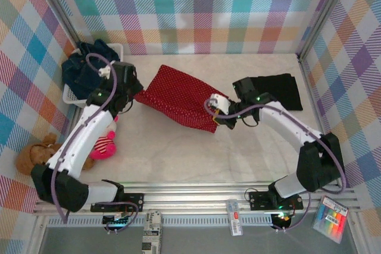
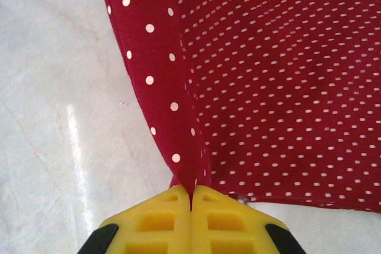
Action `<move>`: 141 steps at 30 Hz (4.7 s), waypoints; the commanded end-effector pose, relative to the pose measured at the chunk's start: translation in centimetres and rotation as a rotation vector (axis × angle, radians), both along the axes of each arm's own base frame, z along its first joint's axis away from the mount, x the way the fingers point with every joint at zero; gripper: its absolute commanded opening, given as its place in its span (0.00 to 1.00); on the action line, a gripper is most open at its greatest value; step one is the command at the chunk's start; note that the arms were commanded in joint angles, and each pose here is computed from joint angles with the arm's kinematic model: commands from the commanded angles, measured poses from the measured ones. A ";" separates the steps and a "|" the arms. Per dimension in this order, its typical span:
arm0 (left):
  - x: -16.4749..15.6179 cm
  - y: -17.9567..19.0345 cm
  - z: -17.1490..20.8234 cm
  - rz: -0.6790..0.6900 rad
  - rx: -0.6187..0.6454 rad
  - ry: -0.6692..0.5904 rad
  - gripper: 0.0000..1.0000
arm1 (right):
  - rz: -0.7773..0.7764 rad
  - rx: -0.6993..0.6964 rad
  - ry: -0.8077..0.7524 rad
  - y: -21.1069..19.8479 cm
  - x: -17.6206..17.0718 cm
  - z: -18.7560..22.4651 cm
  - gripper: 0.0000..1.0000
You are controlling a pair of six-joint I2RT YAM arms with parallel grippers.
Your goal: Fold and stack the skirts
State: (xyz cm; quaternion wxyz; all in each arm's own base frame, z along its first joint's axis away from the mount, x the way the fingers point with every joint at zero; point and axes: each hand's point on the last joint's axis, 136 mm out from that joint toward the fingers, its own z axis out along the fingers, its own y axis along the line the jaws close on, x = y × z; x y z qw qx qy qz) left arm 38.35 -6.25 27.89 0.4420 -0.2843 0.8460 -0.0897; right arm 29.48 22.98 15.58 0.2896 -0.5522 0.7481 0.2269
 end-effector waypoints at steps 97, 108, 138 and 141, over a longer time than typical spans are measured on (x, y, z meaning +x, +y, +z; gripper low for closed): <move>2.6 -8.1 -15.1 -0.296 -0.303 0.411 1.00 | -1.100 0.291 0.539 -9.3 9.1 -5.2 0.93; 5.8 -1.7 -17.7 -0.339 -0.088 0.501 0.84 | -1.037 0.262 0.695 -7.2 10.9 -8.8 0.58; 13.0 -2.4 -24.2 -0.472 -0.150 0.540 0.43 | -0.997 0.262 0.759 -5.7 12.1 -10.4 0.33; 13.3 -2.4 -23.9 -0.465 -0.154 0.530 0.40 | -0.998 0.259 0.763 -5.7 12.2 -10.7 0.34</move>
